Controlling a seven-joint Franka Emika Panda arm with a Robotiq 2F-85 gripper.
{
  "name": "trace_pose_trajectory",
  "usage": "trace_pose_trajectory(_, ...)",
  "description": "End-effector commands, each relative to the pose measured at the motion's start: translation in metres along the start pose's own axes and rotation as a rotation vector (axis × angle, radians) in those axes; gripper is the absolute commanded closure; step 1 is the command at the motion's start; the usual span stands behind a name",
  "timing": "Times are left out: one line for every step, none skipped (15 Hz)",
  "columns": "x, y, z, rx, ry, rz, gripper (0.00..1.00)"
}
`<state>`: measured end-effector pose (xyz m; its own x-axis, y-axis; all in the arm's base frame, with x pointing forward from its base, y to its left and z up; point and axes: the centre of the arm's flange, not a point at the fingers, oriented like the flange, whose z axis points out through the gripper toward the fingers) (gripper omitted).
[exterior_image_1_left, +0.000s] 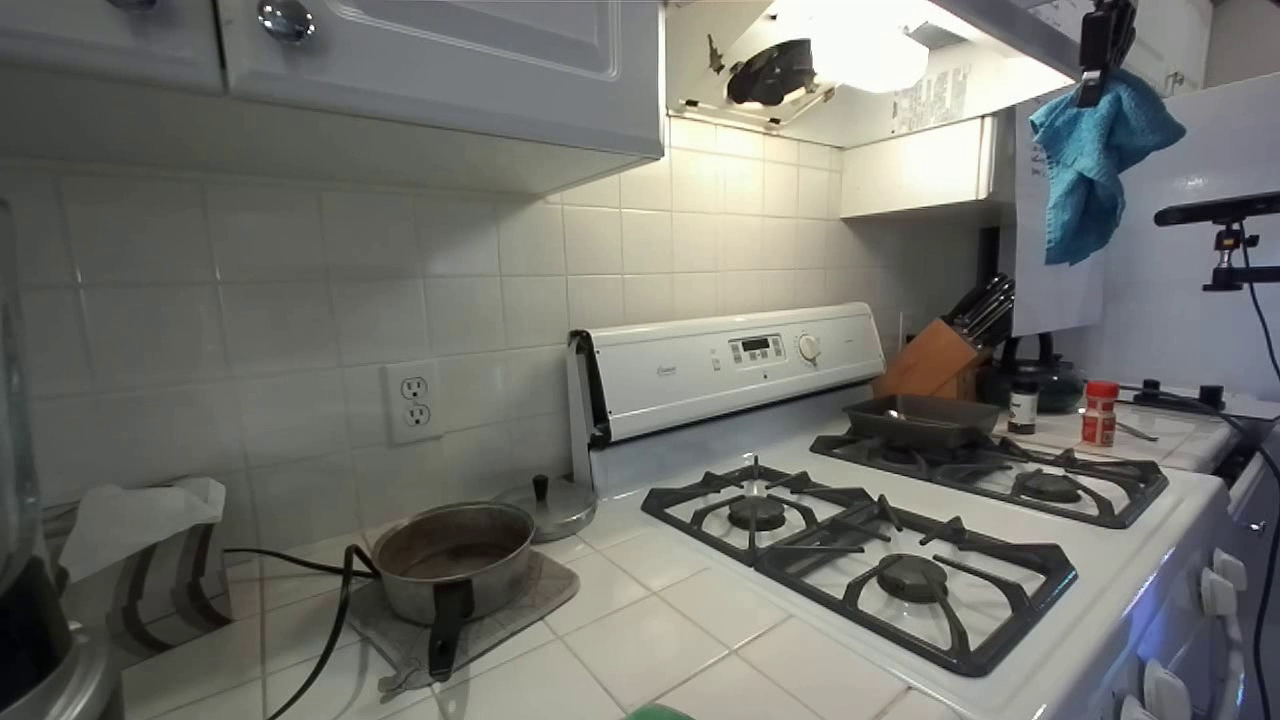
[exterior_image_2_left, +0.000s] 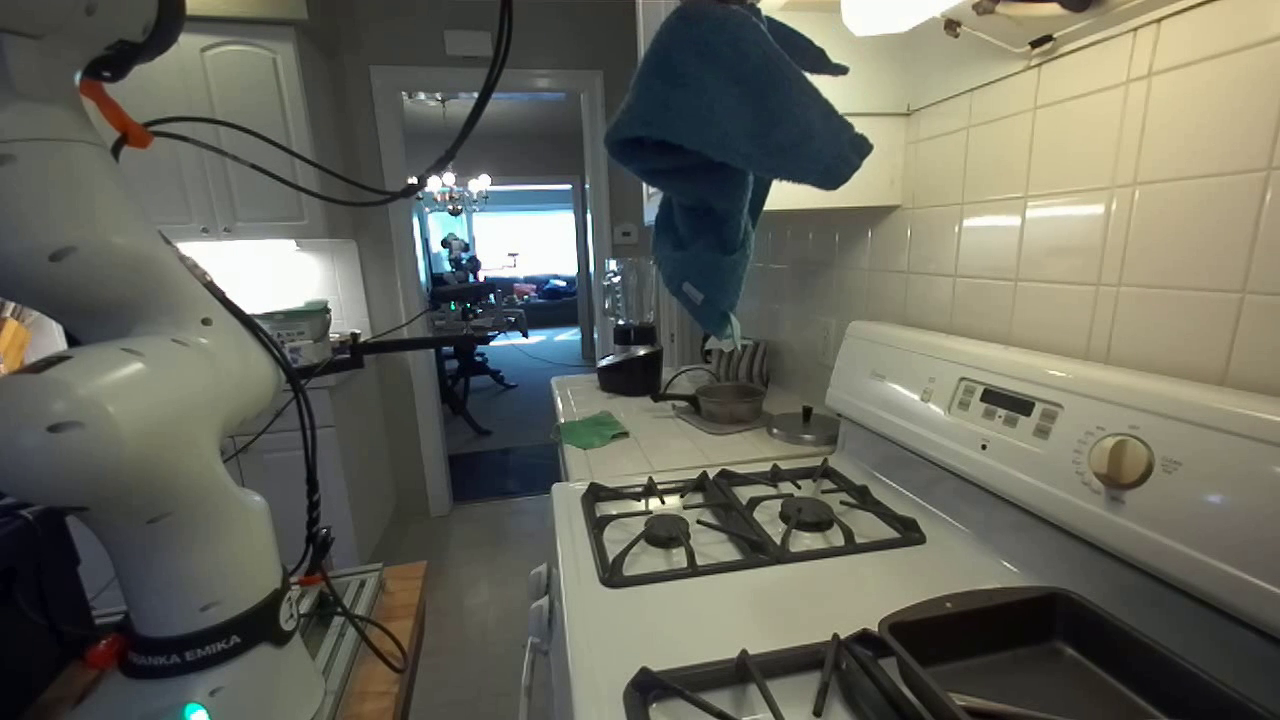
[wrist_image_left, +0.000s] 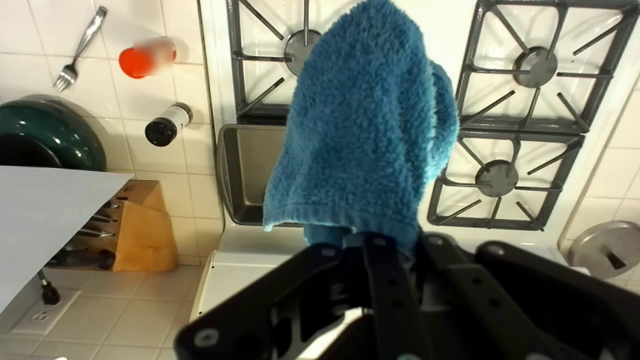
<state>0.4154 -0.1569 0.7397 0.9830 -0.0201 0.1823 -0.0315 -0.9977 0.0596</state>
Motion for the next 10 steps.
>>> trace_pose_trajectory(-0.007, -0.019, 0.003, 0.027, -0.025, -0.040, 0.98)
trace_pose_trajectory(-0.007, -0.023, 0.003, 0.029, -0.031, -0.047, 0.98)
trace_pose_trajectory(-0.007, -0.028, 0.002, 0.025, -0.037, -0.052, 0.98)
trace_pose_trajectory(-0.009, -0.032, 0.003, 0.032, -0.043, -0.060, 0.98)
trace_pose_trajectory(-0.010, -0.036, 0.004, 0.031, -0.050, -0.065, 0.98)
trace_pose_trajectory(-0.012, -0.040, 0.007, 0.024, -0.064, -0.064, 0.98)
trace_pose_trajectory(-0.013, -0.045, 0.009, 0.038, -0.069, -0.075, 0.98)
trace_pose_trajectory(-0.014, -0.052, 0.014, 0.039, -0.081, -0.083, 0.98)
trace_pose_trajectory(-0.014, -0.057, 0.017, 0.044, -0.089, -0.094, 0.98)
trace_pose_trajectory(-0.015, -0.061, 0.021, 0.043, -0.097, -0.102, 0.98)
